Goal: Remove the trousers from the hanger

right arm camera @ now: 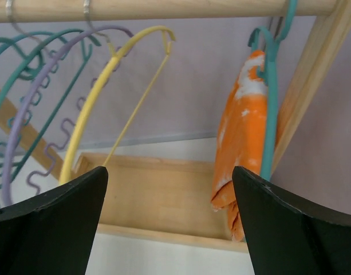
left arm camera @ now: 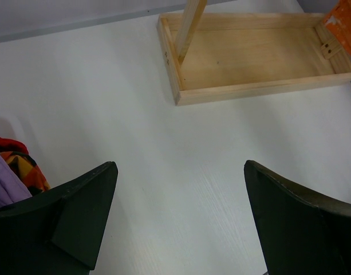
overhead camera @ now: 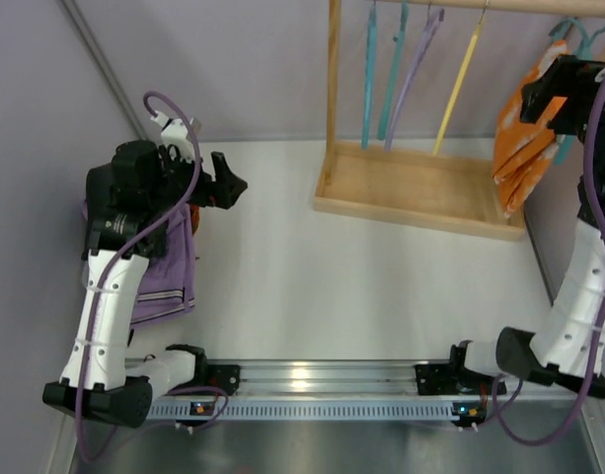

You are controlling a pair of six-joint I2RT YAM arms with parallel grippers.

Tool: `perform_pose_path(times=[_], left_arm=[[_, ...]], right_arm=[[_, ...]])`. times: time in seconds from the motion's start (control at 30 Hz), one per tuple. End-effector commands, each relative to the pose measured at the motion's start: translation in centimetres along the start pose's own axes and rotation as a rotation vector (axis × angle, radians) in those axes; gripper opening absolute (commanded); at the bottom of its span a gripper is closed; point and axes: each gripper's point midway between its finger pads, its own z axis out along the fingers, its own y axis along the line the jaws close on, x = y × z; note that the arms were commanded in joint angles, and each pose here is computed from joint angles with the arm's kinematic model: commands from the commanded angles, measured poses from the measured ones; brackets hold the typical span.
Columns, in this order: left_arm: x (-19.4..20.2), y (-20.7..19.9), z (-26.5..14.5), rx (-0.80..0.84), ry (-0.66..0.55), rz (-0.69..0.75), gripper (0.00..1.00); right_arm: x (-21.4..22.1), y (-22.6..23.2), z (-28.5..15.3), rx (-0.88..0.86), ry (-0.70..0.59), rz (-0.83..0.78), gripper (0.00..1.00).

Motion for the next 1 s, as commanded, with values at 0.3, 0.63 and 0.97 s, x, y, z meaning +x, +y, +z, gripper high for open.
perform_pose_path(times=[0.3, 0.63, 0.97], left_arm=[[-0.9, -1.2, -1.9, 0.034, -0.07, -0.021, 0.98], [-0.4, -1.1, -1.9, 0.029, -0.068, -0.024, 0.98], [-0.6, -1.2, -1.4, 0.043, -0.06, -0.041, 0.98]], right_arm=[[-0.3, -9.6, 3.4, -0.013, 0.021, 0.17, 0.88], [0.6, -10.6, 6.7, -0.171, 0.026, 0.408, 0.8], [2.5, -9.0, 10.6, -0.207, 0.065, 0.441, 0.76]])
